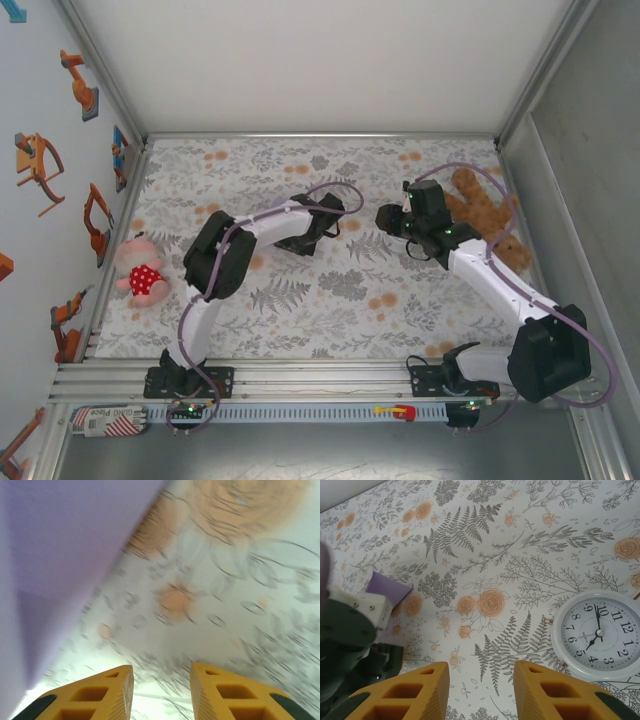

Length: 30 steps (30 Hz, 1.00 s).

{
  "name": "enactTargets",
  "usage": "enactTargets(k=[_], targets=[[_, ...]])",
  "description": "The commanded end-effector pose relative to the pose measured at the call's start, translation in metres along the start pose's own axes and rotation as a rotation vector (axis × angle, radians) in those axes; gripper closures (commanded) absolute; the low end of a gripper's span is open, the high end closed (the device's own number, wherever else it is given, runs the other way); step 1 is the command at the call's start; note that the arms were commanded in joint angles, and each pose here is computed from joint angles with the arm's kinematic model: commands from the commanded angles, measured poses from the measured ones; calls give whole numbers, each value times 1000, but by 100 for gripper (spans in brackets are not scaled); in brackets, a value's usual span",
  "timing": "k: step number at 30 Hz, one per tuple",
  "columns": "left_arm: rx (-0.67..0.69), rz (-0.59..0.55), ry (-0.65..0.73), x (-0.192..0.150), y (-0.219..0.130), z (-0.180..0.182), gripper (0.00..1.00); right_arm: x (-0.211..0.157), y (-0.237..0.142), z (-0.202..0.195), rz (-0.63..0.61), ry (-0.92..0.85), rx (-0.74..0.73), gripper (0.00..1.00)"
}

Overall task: Fold a paper plane with a square sheet of paper (pick it up from the middle)
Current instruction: Turn over the paper at the center of the table, then move the paper to the center of the table.

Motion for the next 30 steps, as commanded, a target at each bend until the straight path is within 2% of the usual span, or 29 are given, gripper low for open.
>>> enactTargets(k=[1,5,8,11,15,21,25,30], targets=[[-282,-23,-108,-6,-32,-19,61,0,4,-4,-10,24,-5,61],[-515,-71,-159,-18,-58,-24,54,0,4,-5,-12,29,0,60],[-574,-113,-190,-23,-71,-12,49,-2,6,-4,-5,31,13,58],[-577,-136,-260,-23,-66,12,45,-5,8,-4,6,39,28,57],[-537,-130,-358,-22,-40,46,40,-7,11,-4,20,51,41,56],[-485,-138,-481,-9,-6,82,39,-12,18,-4,50,68,53,56],[-468,-126,-525,0,12,94,38,-13,22,-3,65,81,63,57],[-483,-97,-524,6,29,91,38,-15,27,-2,87,87,82,56]])
Point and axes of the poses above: each hand's point on the last joint's axis, 136 mm out from that joint toward the fingers, its own y axis out along the fingers, its own z axis along the line the jaws close on, x = y × z, the point moved 6 cm from there along -y, back along the fingers, and after that the axes turned 9 degrees about y, right-handed, at the moved point
